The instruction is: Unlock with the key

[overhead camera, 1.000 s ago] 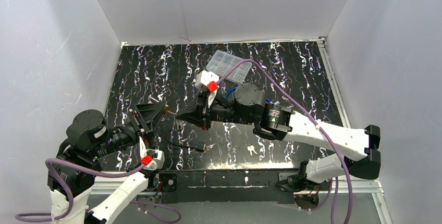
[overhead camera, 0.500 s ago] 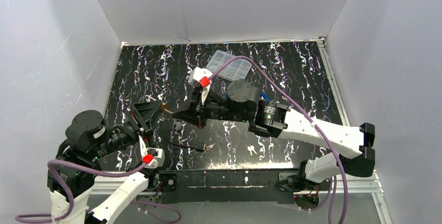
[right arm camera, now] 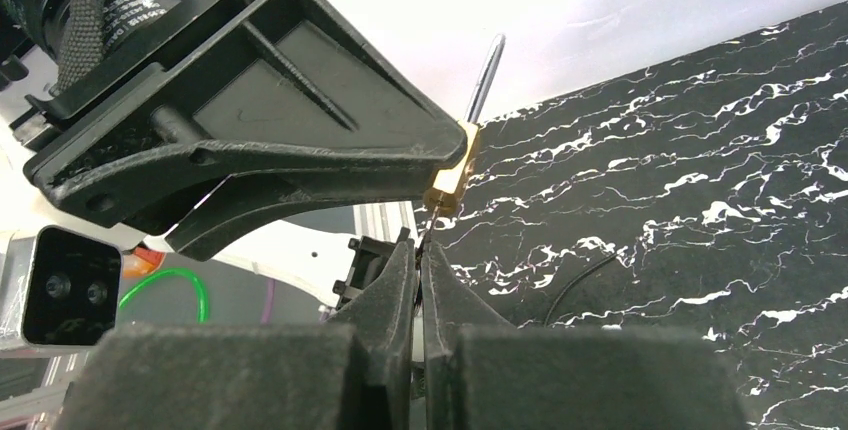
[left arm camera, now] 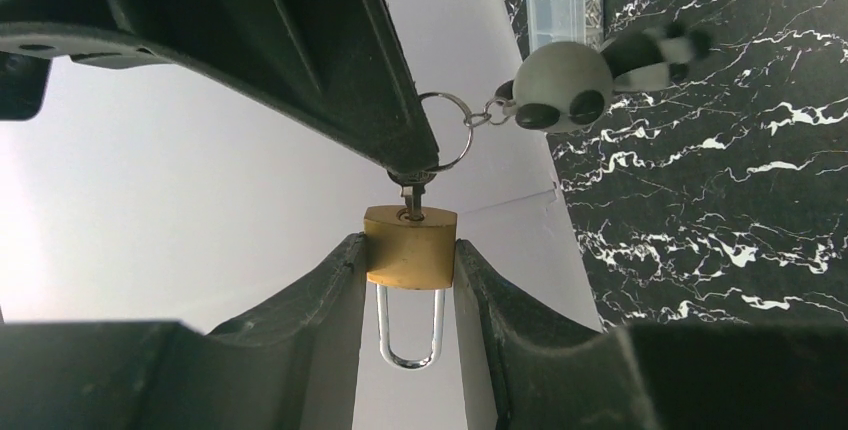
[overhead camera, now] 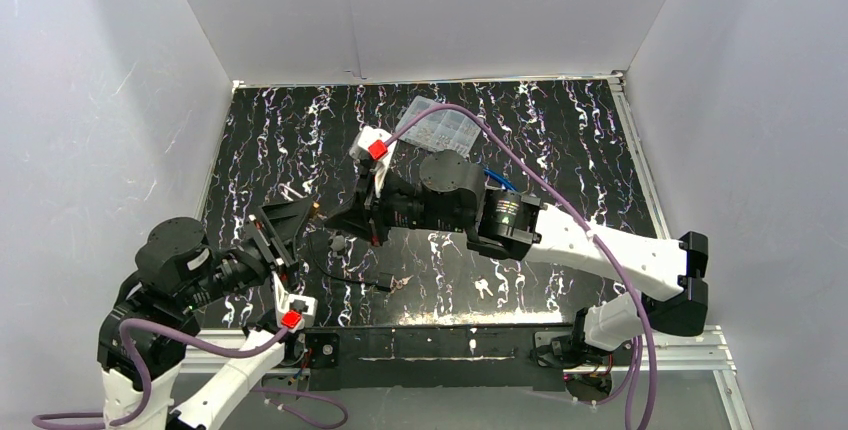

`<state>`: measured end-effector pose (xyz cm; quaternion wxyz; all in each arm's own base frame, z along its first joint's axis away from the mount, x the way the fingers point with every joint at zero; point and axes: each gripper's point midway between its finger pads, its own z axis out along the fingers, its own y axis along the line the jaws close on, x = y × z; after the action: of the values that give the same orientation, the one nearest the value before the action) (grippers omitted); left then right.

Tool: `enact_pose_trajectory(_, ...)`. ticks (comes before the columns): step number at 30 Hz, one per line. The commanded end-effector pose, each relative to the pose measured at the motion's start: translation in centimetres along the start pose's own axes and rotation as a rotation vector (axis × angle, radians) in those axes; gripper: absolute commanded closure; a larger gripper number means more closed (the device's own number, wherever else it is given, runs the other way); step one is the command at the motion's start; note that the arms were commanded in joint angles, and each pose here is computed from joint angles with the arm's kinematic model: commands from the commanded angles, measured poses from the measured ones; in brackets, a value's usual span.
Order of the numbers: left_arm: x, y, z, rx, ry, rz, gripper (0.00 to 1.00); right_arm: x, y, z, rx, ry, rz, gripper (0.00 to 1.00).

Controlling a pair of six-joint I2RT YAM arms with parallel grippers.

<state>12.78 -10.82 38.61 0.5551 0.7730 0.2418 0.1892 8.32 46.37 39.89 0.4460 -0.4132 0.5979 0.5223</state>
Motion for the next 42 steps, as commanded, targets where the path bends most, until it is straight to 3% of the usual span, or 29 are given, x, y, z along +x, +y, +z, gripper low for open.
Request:
enact_pose_trajectory(1,-1.8,0.4,0.6,-0.015,-0.108,0.052,1.00,-4.8,0.8,0.2,-0.004,-0.144,0.010,0.99)
enact_pose_trajectory(13,0.4,1.5,0.7,-0.036,-0.008,0.001,1.00,-4.8,0.4,1.4,0.006,-0.155,0.005,0.99)
enact_pose_trajectory(28,-2.2,3.2,1.3,-0.072,-0.171,-0.045,1.00,-4.4,-1.1,4.5,0.040,-0.177,-0.059,0.99)
enact_pose_trajectory(33,-3.5,5.0,1.0,-0.135,-0.252,-0.079,1.00,-3.6,-1.8,3.8,0.061,-0.214,-0.090,0.99)
enact_pose_trajectory(37,-4.3,4.9,0.9,-0.135,-0.292,-0.099,0.83,-3.7,-1.9,1.9,0.052,-0.288,-0.113,0.99)
enact_pose_trajectory(39,-4.7,4.9,0.8,-0.135,-0.312,-0.105,0.67,-3.9,-1.6,1.0,0.036,-0.327,-0.122,0.99)
enact_pose_trajectory(42,-5.0,5.3,0.6,-0.140,-0.326,-0.108,0.09,-3.4,-0.8,0.2,-0.013,-0.347,-0.134,0.99)
